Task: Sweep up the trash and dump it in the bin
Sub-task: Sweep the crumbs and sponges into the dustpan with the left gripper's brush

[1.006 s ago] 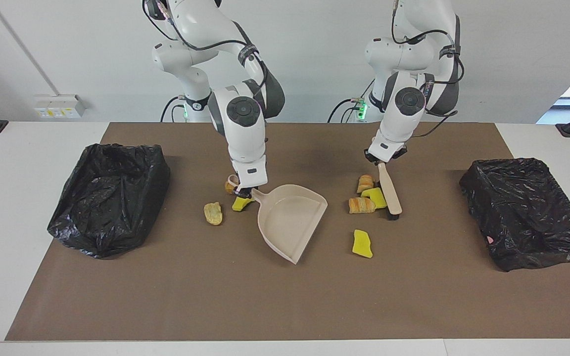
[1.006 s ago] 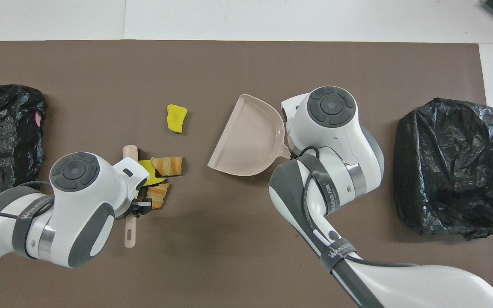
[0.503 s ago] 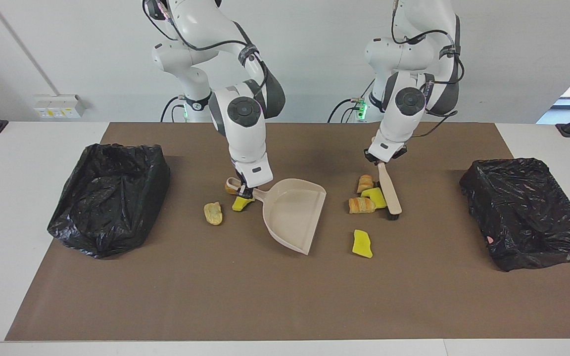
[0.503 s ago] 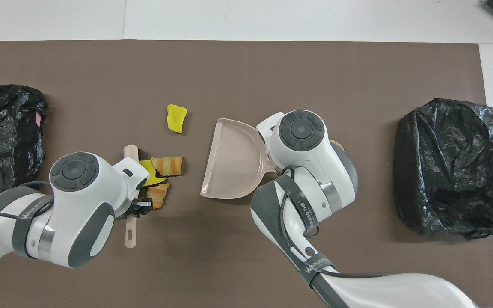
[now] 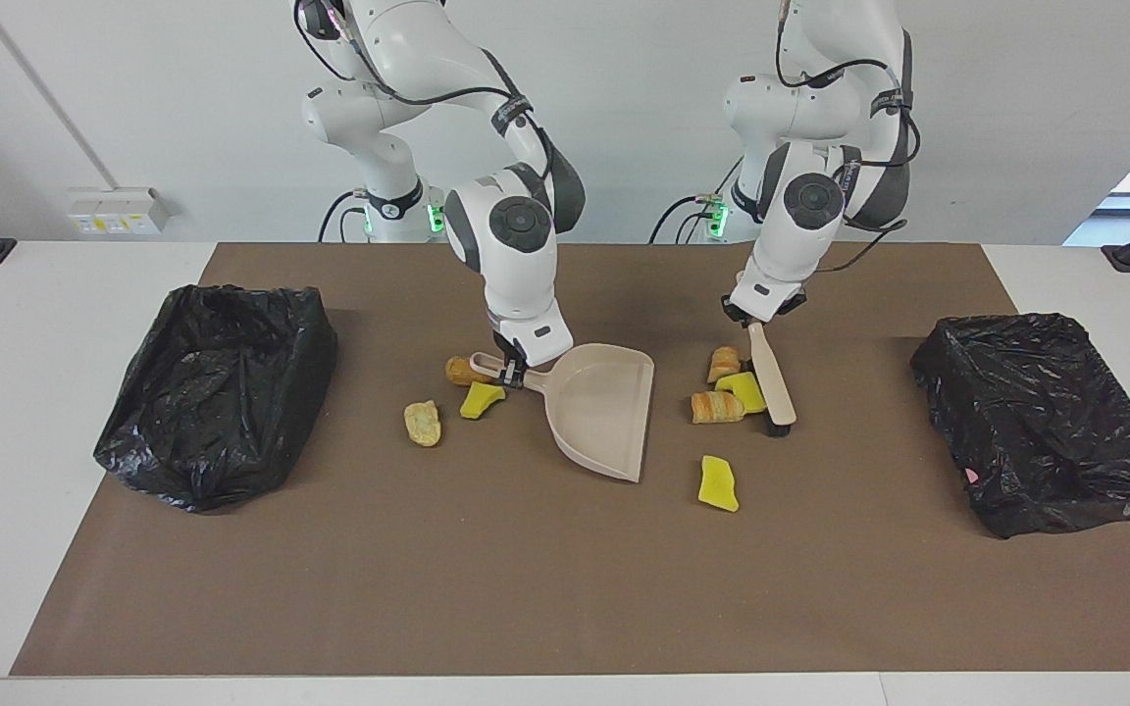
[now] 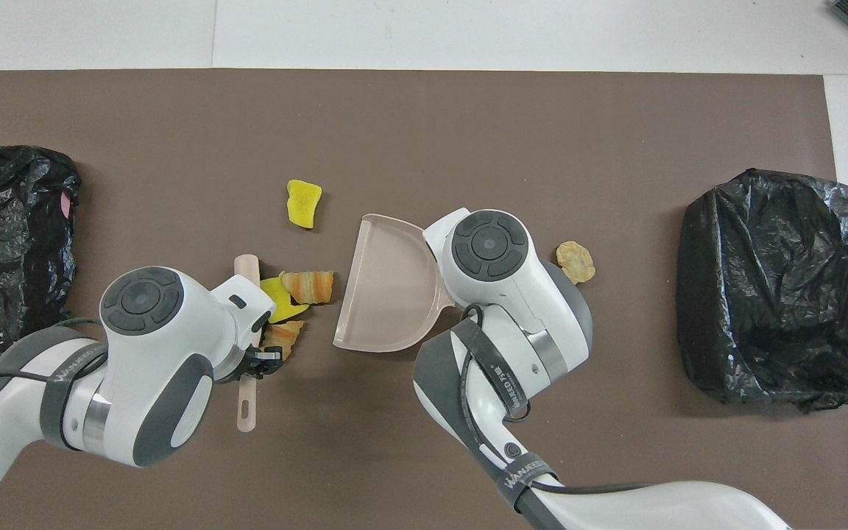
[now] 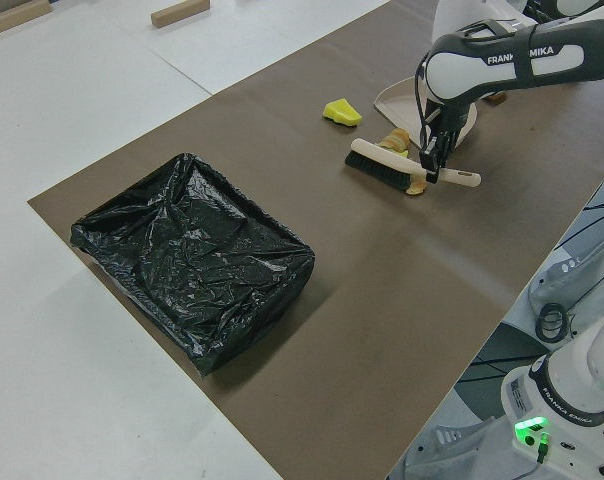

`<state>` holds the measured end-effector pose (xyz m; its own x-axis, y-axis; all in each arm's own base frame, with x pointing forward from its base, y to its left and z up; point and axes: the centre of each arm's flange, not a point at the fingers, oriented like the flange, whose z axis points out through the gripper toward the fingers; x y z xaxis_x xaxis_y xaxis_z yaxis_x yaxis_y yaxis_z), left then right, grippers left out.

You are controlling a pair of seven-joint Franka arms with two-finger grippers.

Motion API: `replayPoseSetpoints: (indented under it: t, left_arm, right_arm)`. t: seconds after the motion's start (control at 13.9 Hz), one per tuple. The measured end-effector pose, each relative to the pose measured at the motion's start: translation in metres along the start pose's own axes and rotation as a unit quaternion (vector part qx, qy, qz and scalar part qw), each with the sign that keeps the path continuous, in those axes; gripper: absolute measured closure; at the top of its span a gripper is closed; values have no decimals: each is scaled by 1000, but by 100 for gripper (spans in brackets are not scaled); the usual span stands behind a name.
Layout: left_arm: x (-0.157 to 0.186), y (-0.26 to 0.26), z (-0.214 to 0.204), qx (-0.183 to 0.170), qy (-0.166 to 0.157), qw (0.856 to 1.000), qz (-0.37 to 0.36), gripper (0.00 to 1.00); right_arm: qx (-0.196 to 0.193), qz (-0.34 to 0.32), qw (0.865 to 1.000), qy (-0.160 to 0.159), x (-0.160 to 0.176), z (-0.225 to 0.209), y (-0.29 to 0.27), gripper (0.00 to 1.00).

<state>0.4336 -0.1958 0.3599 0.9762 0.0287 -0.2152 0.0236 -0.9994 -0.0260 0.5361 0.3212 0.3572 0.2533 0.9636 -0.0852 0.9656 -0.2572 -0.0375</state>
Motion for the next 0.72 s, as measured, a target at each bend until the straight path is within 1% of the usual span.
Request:
replayPoseSetpoints:
  t: [0.22, 0.57, 0.72]
  left_arm:
    - [-12, 33, -1, -25, 8, 999, 20, 73]
    - [-38, 85, -7, -29, 23, 996, 83, 73]
    - [-39, 98, -18, -35, 34, 994, 96, 73]
  right_arm:
    - [0, 1, 1000, 0, -1, 0, 1, 68]
    - [0, 1, 1000, -1, -1, 1, 1, 68]
    - [0, 1, 1000, -1, -1, 1, 1, 68]
